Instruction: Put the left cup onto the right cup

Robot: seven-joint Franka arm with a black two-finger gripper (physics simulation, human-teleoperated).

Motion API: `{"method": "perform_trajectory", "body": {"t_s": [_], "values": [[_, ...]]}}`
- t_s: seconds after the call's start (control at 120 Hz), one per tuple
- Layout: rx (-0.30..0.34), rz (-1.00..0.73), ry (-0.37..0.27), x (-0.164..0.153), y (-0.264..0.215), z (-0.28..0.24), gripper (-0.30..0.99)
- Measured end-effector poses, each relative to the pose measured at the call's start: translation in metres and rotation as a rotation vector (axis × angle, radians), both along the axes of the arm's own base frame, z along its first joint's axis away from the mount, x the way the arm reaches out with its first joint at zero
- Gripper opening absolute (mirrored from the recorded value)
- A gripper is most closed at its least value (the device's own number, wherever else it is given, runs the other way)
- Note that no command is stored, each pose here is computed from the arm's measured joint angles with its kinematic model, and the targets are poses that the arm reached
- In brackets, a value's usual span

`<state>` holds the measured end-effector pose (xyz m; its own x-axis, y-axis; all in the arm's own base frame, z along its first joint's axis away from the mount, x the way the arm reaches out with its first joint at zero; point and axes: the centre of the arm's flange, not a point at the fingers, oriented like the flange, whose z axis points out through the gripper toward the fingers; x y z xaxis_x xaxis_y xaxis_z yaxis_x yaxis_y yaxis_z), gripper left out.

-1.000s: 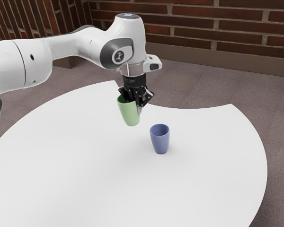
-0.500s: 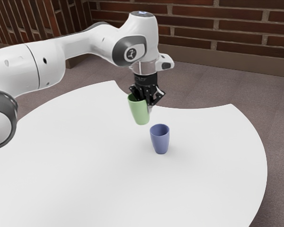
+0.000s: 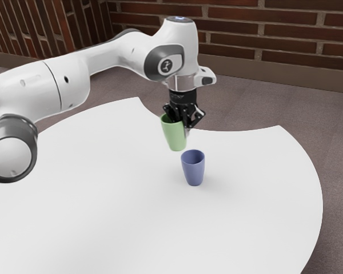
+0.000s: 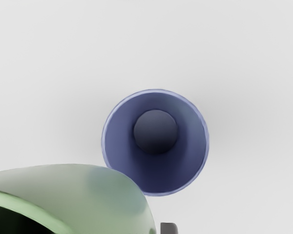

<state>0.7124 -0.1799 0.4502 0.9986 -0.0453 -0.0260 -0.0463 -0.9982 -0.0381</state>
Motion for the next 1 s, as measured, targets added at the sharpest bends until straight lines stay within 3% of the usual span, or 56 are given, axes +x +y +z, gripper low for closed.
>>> {"method": "perform_trajectory", "body": {"t_s": [1.0], "values": [[0.009, -0.024, -0.021, 0.025, -0.025, -0.026, -0.09]]}}
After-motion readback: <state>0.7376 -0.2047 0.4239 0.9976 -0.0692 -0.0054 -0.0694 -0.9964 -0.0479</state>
